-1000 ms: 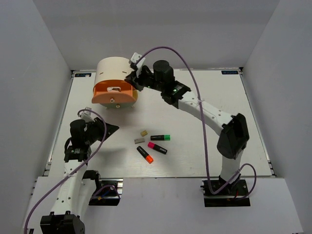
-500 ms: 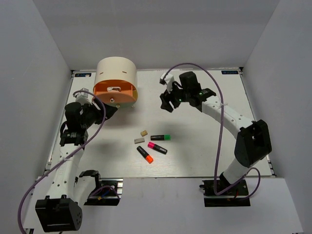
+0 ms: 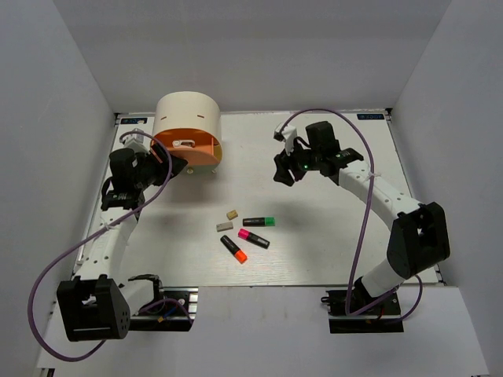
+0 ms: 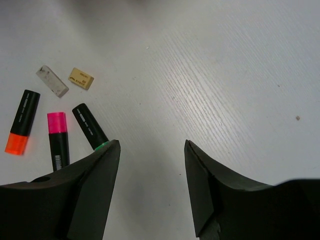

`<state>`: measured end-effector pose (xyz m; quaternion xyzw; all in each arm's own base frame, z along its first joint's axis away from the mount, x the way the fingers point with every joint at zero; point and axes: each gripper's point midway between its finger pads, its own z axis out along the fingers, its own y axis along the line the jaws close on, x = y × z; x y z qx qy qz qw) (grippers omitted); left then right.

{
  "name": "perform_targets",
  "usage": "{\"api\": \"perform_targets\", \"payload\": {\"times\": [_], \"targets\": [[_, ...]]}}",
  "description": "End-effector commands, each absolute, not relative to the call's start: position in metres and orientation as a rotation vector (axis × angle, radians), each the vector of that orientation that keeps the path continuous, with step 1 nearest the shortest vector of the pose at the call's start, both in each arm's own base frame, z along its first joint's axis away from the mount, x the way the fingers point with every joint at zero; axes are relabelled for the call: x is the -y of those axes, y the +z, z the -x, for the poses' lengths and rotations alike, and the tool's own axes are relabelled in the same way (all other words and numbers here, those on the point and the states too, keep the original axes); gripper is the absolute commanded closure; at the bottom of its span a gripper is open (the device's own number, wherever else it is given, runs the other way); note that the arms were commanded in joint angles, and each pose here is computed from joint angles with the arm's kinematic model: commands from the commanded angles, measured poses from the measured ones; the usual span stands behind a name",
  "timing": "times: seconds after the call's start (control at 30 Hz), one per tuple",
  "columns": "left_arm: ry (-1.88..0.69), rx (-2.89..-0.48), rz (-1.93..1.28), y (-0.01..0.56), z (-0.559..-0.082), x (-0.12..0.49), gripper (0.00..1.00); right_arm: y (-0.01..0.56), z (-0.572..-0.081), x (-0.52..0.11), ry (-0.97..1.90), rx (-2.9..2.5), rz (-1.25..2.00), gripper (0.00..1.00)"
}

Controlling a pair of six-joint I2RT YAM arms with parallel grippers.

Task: Sort the stationery into containers
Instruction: Close the drawer in the storage box.

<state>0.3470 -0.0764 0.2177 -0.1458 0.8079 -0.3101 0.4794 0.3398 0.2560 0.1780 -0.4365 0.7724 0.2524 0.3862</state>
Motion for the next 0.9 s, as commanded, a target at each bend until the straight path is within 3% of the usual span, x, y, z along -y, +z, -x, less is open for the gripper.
{"api": "perform_targets", "payload": {"times": [0.0, 0.87], "targets": [[-0.741, -1.893, 0.321, 0.242, -0.36, 0.075, 0.33, 0.187, -0.336, -0.254, 0.66, -1.925, 1.104, 0.4], [-0.816, -1.828, 0.387, 0.244, -0.427, 0.086, 0.37, 0.176, -0.333, -0.238, 0.628, -1.954, 1.09, 0.41]]}}
